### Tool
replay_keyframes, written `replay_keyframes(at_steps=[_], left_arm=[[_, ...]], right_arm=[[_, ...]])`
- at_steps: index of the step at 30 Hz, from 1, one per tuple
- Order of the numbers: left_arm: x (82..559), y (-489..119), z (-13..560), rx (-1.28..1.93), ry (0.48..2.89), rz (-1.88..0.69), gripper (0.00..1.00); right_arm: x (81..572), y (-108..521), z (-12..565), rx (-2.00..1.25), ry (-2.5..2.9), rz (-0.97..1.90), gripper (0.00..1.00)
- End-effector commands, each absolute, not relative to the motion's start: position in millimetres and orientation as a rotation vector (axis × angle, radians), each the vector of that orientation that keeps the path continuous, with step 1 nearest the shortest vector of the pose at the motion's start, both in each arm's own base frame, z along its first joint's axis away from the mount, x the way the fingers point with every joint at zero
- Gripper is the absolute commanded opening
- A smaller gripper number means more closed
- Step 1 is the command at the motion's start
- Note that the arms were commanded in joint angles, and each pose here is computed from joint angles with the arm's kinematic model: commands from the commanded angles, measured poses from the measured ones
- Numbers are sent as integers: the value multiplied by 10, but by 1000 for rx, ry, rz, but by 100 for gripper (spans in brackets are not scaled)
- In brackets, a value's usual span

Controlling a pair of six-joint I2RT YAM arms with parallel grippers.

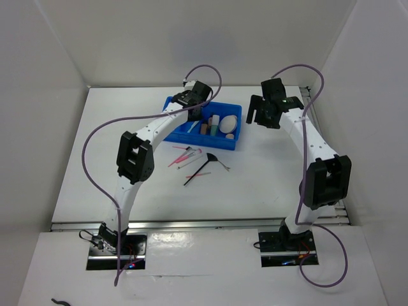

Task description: Organize the makeup

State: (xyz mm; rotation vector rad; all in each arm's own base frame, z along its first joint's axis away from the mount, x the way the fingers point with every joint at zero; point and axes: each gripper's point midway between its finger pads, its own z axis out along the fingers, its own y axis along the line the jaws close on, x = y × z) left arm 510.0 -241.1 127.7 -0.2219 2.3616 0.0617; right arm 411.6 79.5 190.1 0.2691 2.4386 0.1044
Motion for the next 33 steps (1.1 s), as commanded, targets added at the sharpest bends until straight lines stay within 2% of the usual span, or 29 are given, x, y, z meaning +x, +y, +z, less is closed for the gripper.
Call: replay_keyframes(at_steps=[1,5,8,9,10,13,16,20,23,27,29,32,33], left_arm=[[5275,-2430,1311,-209,2325,18,30],[5289,-2333,1160,-221,2351,35,31],[5301,-2311,1067,-223,2370,25,42],[5295,-2328,1063,-219,2375,14,54],[5290,-2343,1059,-215,2379,4,60],[5289,-2393,1059,-178,2388,-25,69],[5280,-2436,1142,-160,2380,-63,72],[5254,-2422,1428,-167,2342,-90,72],[5076,-2469,1671,-104,2322,-102,65],[4505,-2908,1814,110,2328,-139,58],[4079,-3119,1622,231,2400,-175,54],[3710,-3249,1438,217,2494,-218,54],[3601,-3276,1355,185,2533,-228,50]], right_arm=[[4232,745,2012,268,2408,76,82],[4266,752,1959,268,2420,71,84],[4270,753,1944,268,2429,68,85],[4270,753,1943,268,2429,68,85],[4270,753,1943,268,2429,68,86],[4270,753,1943,268,2429,68,86],[4271,756,1944,280,2428,72,86],[4233,771,2014,286,2419,93,86],[4215,768,2095,286,2400,100,86],[4142,756,2209,296,2378,112,86],[4064,724,2249,300,2366,104,86],[4004,687,2192,306,2377,83,86],[3988,684,2250,306,2363,88,86]])
